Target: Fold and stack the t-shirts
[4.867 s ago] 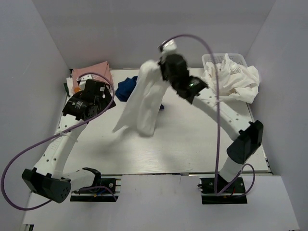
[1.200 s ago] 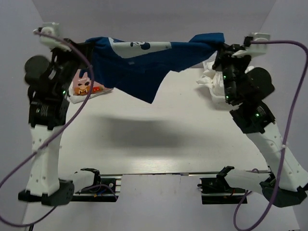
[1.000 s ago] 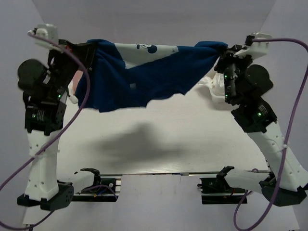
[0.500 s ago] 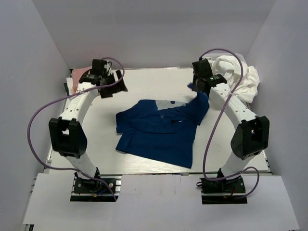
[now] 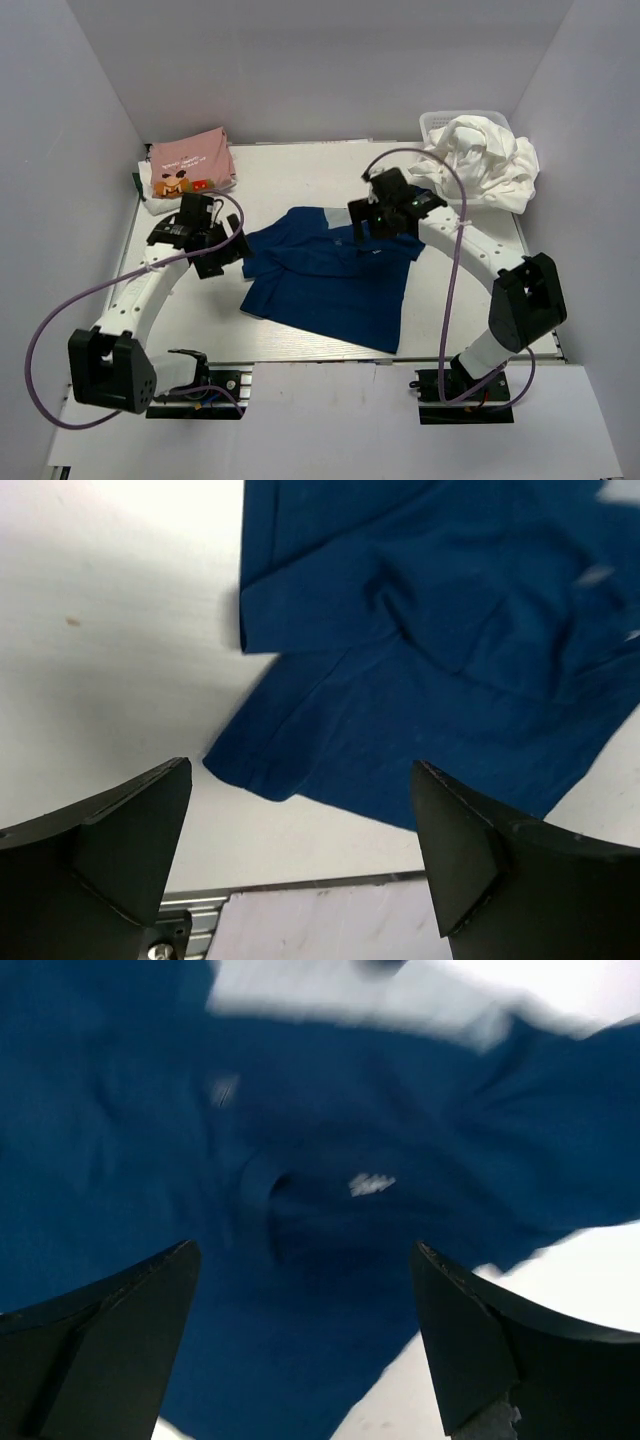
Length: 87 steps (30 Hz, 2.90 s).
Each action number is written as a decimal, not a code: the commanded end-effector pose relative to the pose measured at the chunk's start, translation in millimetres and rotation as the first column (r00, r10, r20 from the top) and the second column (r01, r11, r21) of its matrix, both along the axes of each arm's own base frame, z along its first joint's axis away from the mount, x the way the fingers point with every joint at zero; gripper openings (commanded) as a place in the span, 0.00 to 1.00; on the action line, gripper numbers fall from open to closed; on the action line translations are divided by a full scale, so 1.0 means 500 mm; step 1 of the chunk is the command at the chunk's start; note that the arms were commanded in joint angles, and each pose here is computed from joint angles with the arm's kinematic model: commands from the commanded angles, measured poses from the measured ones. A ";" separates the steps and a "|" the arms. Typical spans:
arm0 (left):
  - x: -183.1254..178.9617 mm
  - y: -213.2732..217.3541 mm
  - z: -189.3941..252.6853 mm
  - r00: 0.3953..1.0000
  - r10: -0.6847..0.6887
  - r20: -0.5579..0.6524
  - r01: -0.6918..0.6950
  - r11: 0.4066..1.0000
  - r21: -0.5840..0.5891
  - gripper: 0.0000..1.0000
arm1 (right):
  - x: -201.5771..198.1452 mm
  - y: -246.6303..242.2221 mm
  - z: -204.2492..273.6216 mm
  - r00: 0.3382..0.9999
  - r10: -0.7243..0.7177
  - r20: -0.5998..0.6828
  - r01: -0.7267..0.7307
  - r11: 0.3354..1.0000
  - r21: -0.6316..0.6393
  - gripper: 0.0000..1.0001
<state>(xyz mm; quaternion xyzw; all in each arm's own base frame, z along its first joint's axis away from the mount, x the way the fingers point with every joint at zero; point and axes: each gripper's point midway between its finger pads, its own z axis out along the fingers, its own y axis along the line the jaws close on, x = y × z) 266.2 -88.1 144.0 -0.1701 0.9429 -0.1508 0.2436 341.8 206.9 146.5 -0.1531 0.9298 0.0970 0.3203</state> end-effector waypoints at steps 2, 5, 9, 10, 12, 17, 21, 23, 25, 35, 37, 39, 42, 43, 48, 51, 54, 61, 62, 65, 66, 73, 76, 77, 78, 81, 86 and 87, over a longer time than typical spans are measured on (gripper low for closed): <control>0.003 -0.027 -0.030 0.999 -0.003 -0.043 0.000 0.998 -0.068 0.98 | -0.049 0.062 -0.018 0.992 0.130 -0.009 -0.128 0.988 0.087 0.90; 0.019 -0.042 -0.043 0.999 -0.022 -0.040 0.018 0.995 -0.099 0.95 | -0.060 0.054 -0.072 0.992 0.105 -0.066 -0.104 0.994 0.012 0.87; 0.030 -0.043 -0.075 0.996 -0.031 -0.078 0.024 0.996 -0.087 0.88 | -0.029 -0.030 -0.090 0.991 -0.129 -0.023 0.125 0.982 -0.141 0.87; 0.032 -0.047 -0.084 0.995 -0.036 -0.091 0.027 0.995 -0.093 0.85 | -0.025 -0.052 -0.090 0.978 -0.209 -0.022 0.203 0.968 -0.147 0.87; 0.035 -0.041 -0.103 0.994 -0.034 -0.105 0.026 0.997 -0.072 0.82 | -0.017 -0.101 -0.086 0.953 -0.303 0.019 0.300 0.930 -0.212 0.87; 0.034 -0.025 -0.157 0.984 0.002 -0.178 -0.006 1.000 -0.020 0.82 | -0.024 -0.214 -0.118 0.835 -0.550 -0.026 0.523 0.806 -0.278 0.89; 0.056 -0.033 -0.172 0.983 -0.004 -0.182 -0.001 1.000 -0.031 0.80 | -0.015 -0.226 -0.138 0.804 -0.583 -0.116 0.557 0.807 -0.196 0.89; 0.063 -0.043 -0.185 0.981 -0.018 -0.194 0.011 0.999 -0.038 0.75 | -0.001 -0.231 -0.139 0.796 -0.591 -0.130 0.571 0.805 -0.162 0.88; 0.064 -0.050 -0.197 0.978 -0.029 -0.208 0.018 0.998 -0.054 0.67 | -0.002 -0.219 -0.154 0.797 -0.578 -0.176 0.560 0.816 -0.142 0.86; 0.079 -0.035 -0.245 0.960 -0.004 -0.279 0.008 1.000 0.012 0.00 | 0.017 -0.257 -0.225 0.734 -0.637 -0.236 0.611 0.771 -0.178 0.72; 0.100 -0.038 -0.229 0.969 -0.013 -0.249 0.016 1.000 0.009 0.00 | 0.014 -0.265 -0.232 0.722 -0.646 -0.246 0.616 0.763 -0.194 0.60; 0.119 -0.041 -0.208 0.977 -0.015 -0.213 0.016 1.000 0.003 0.00 | 0.017 -0.269 -0.237 0.724 -0.649 -0.234 0.620 0.761 -0.191 0.49; 0.147 -0.042 -0.180 0.987 -0.010 -0.158 0.011 1.000 0.005 0.00 | 0.018 -0.272 -0.253 0.729 -0.645 -0.229 0.622 0.764 -0.172 0.32; 0.154 -0.040 -0.175 0.989 -0.005 -0.147 0.007 1.000 0.011 0.00 | 0.017 -0.273 -0.259 0.729 -0.643 -0.237 0.620 0.766 -0.170 0.29; 0.172 -0.042 -0.151 0.993 -0.023 -0.120 0.025 1.000 0.015 0.00 | 0.029 -0.254 -0.271 0.744 -0.613 -0.265 0.606 0.787 -0.120 0.28; 0.172 -0.042 -0.144 0.994 -0.031 -0.107 0.033 0.999 0.017 0.00 | 0.036 -0.250 -0.264 0.753 -0.604 -0.262 0.604 0.792 -0.091 0.24; 0.176 -0.037 -0.118 0.997 -0.032 -0.066 0.034 0.999 0.026 0.00 | 0.050 -0.240 -0.239 0.788 -0.568 -0.237 0.577 0.816 -0.037 0.00; 0.202 -0.056 -0.010 0.990 -0.099 0.098 0.100 0.995 -0.008 0.00 | 0.078 -0.235 -0.131 0.856 -0.507 -0.101 0.514 0.856 0.052 0.00; 0.209 -0.061 0.020 0.984 -0.104 0.143 0.108 0.994 -0.019 0.00 | 0.091 -0.239 -0.075 0.869 -0.494 -0.017 0.494 0.865 0.092 0.00; 0.245 -0.067 0.083 0.963 -0.109 0.247 0.117 0.993 -0.020 0.00 | 0.098 -0.257 0.002 0.861 -0.498 0.106 0.486 0.866 0.120 0.00; 0.256 -0.066 0.104 0.957 -0.103 0.273 0.111 0.994 -0.015 0.00 | 0.106 -0.260 0.029 0.855 -0.499 0.139 0.483 0.865 0.136 0.00; 0.385 -0.073 0.416 0.800 -0.085 0.594 0.112 0.994 -0.008 0.00 | 0.176 -0.263 0.403 0.731 -0.487 0.477 0.377 0.872 0.313 0.00; 0.377 -0.058 0.574 0.683 -0.066 0.727 0.084 0.996 0.011 0.00 | 0.158 -0.280 0.556 0.638 -0.496 0.590 0.335 0.868 0.368 0.00; 0.364 -0.050 0.609 0.654 -0.053 0.754 0.069 0.998 0.010 0.00 | 0.151 -0.282 0.581 0.623 -0.491 0.609 0.324 0.870 0.371 0.00; 0.351 -0.042 0.649 0.614 -0.038 0.788 0.053 0.999 0.006 0.00 | 0.136 -0.286 0.612 0.601 -0.493 0.629 0.310 0.870 0.384 0.00; 0.296 -0.027 0.744 0.500 -0.010 0.866 0.038 0.999 -0.011 0.00 | 0.077 -0.285 0.726 0.539 -0.468 0.700 0.220 0.880 0.420 0.00; 0.144 0.031 0.881 0.326 0.073 0.943 -0.035 0.997 -0.065 0.00 | -0.052 -0.273 0.843 0.488 -0.393 0.779 0.051 0.904 0.424 0.00; 0.124 0.037 0.900 0.297 0.082 0.951 -0.042 0.996 -0.073 0.00 | -0.071 -0.261 0.856 0.486 -0.364 0.794 0.000 0.909 0.416 0.00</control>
